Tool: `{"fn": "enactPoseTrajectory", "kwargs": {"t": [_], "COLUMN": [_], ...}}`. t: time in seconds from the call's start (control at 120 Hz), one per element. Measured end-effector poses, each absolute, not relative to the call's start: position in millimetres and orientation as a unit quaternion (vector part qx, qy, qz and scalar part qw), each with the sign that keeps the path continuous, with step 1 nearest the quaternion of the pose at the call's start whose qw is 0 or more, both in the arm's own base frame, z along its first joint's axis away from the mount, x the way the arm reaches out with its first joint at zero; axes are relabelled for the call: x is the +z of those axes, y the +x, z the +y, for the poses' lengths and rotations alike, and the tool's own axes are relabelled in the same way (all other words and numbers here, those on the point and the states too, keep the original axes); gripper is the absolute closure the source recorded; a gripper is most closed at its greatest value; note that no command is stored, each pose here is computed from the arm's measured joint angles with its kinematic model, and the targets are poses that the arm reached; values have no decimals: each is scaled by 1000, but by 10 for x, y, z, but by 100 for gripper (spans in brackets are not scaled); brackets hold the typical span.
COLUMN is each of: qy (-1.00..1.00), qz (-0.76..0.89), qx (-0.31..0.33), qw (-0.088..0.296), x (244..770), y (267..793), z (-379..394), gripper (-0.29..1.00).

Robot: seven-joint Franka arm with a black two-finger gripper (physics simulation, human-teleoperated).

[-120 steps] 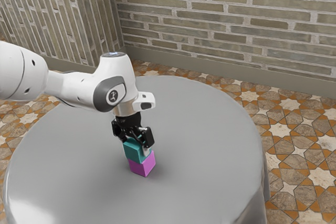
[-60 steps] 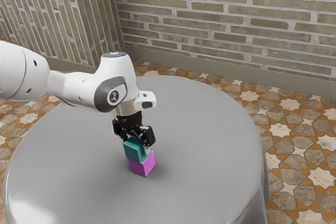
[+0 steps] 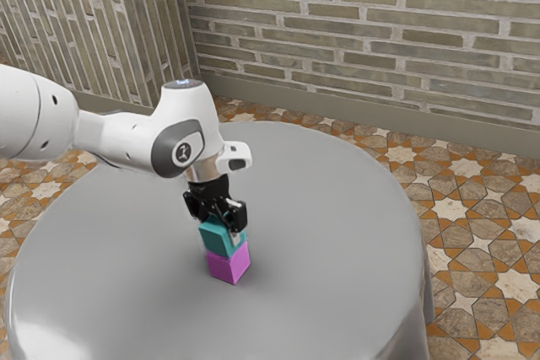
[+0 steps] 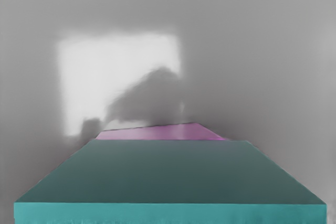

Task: Pick up the blue block with one arm, and put the blue block on the table with one arm

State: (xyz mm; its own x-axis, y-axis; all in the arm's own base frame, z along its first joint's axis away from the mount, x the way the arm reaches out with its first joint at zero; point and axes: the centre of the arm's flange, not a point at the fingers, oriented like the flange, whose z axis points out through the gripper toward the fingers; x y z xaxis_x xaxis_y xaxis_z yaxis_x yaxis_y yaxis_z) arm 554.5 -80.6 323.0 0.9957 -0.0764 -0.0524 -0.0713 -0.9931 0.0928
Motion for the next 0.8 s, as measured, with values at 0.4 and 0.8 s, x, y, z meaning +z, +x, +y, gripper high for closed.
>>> {"fn": "enactPoseTrajectory", "kwargs": {"t": [0.4,0.8], "qy": [995,994], "qz": [-103,-106], "qx": [10,-23], "qw": [4,12], "x": [3083,2826], "y": [7145,7163], "z": [-1451,-1472], "gripper": [30,30]}}
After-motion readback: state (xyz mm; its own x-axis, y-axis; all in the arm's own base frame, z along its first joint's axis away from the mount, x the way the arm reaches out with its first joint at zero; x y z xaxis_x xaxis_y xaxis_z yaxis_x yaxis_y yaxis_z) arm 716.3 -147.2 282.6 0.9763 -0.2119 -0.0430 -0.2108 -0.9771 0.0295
